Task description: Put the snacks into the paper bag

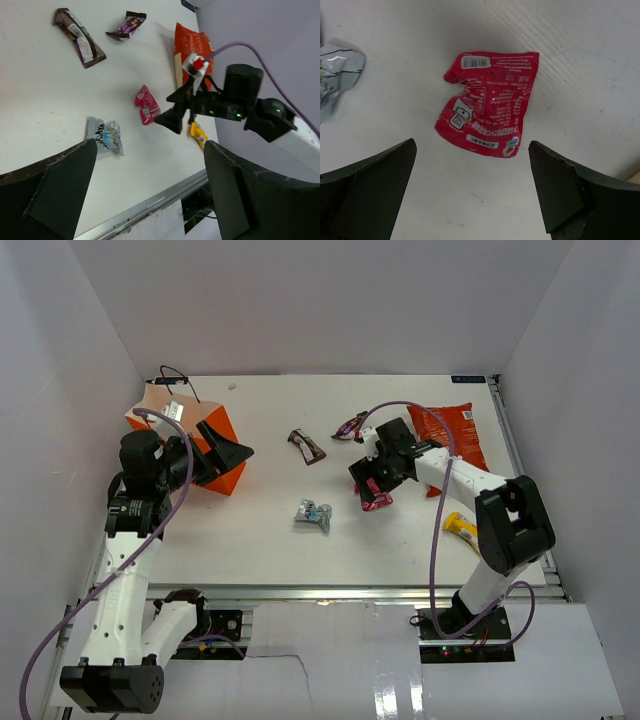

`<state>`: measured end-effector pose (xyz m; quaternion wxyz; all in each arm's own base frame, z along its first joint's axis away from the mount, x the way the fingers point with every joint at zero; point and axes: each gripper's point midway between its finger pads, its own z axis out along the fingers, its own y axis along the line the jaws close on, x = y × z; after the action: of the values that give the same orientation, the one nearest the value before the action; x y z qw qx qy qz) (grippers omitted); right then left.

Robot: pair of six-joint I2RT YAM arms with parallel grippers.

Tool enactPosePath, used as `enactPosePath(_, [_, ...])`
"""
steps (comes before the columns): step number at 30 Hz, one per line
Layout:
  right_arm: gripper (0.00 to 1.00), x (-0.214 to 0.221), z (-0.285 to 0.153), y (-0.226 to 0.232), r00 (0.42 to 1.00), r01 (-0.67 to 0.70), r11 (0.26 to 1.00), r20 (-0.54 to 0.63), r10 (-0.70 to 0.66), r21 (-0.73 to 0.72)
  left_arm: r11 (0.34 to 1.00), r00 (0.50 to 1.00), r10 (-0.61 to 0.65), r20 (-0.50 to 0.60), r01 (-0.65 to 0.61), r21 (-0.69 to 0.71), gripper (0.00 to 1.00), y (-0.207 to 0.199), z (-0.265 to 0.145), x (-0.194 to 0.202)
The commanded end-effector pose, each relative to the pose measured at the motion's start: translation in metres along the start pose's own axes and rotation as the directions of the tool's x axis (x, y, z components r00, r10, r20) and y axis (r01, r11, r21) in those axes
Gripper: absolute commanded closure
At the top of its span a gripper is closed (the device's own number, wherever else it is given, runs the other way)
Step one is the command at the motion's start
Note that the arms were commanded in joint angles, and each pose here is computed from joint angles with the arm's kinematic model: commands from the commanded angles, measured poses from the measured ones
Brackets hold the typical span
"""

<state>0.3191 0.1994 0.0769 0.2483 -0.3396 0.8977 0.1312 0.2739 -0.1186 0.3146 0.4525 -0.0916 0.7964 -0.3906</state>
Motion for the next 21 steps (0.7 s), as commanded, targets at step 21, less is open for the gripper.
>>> enactPosePath(21, [0.39,0.036,0.054,-0.022,0.991,-0.126,0.982,-0.03,0.131,0.139,0.968,0.956,-0.202,-0.211,0.228,0.106,0.02,-0.007,0.041,0.111])
